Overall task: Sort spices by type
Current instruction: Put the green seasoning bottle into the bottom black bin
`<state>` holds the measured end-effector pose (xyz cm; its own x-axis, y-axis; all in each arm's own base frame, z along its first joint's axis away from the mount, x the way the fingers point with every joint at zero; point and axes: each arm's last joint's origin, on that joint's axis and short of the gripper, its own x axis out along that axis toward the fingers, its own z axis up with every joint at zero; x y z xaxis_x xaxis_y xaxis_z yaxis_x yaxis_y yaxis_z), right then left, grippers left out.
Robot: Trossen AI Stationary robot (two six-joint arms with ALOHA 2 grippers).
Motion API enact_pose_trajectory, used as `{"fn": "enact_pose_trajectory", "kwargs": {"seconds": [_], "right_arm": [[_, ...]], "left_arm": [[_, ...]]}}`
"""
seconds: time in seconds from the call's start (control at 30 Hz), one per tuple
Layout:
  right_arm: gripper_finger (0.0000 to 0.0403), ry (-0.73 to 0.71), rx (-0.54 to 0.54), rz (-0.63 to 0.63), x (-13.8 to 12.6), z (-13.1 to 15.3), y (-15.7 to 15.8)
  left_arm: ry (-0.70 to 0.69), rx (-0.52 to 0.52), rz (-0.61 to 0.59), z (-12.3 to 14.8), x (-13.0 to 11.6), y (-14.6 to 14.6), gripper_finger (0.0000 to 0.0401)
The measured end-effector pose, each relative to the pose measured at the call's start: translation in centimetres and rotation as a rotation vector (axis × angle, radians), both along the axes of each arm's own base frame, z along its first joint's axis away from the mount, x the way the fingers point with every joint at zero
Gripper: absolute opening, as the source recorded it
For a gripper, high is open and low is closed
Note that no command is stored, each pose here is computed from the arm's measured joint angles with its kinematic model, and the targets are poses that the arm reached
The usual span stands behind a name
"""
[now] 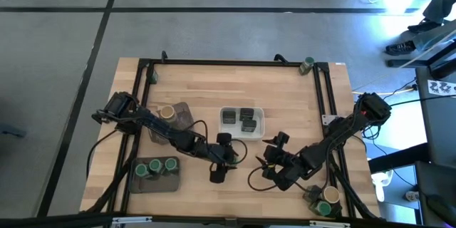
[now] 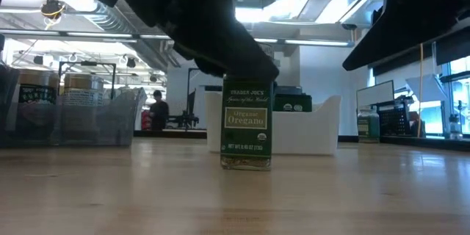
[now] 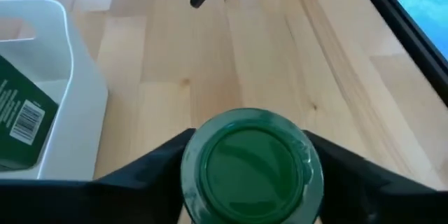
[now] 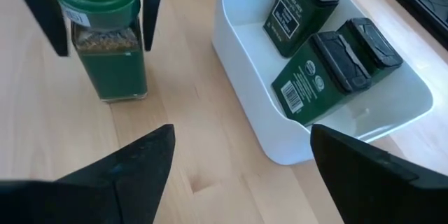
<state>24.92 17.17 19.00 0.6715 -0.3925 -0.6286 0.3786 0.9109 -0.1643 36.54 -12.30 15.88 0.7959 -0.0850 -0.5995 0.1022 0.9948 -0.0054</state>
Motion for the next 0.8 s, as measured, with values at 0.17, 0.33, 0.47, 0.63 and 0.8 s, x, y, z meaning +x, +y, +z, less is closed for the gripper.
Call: {"fn": "enact_pose_trajectory", "kwargs": {"seconds": [0.17,0.33,0.47,0.63,0.8], "right_arm": [[0.0333,-0.035,-0.014,-0.015,0.1,0.1,0.0],[0.0333,-0.073,-0.063,-0.041,0.2,0.3,-0.1],[0.0333,-0.09,-0.071,-0.056,0.4,0.4,-0.3],[0.0333,-0.101,-0.063,-0.061,0.5,0.4,-0.4],[0.0333,-0.103,-0.063,-0.062,0.6,0.4,-0.4]], "left_arm": [[-0.005,0.026,-0.023,0.8,-0.5,-0.3,0.0188],[-0.053,0.043,-0.053,3.7,-1.8,-1.1,0.0188],[-0.064,0.089,-0.02,6.7,-4.4,-2.1,0.0188],[-0.045,0.088,-0.032,9.8,-8.4,-3.5,0.019],[0.017,0.01,-0.047,11.8,-12.6,-4.6,0.019]]}}
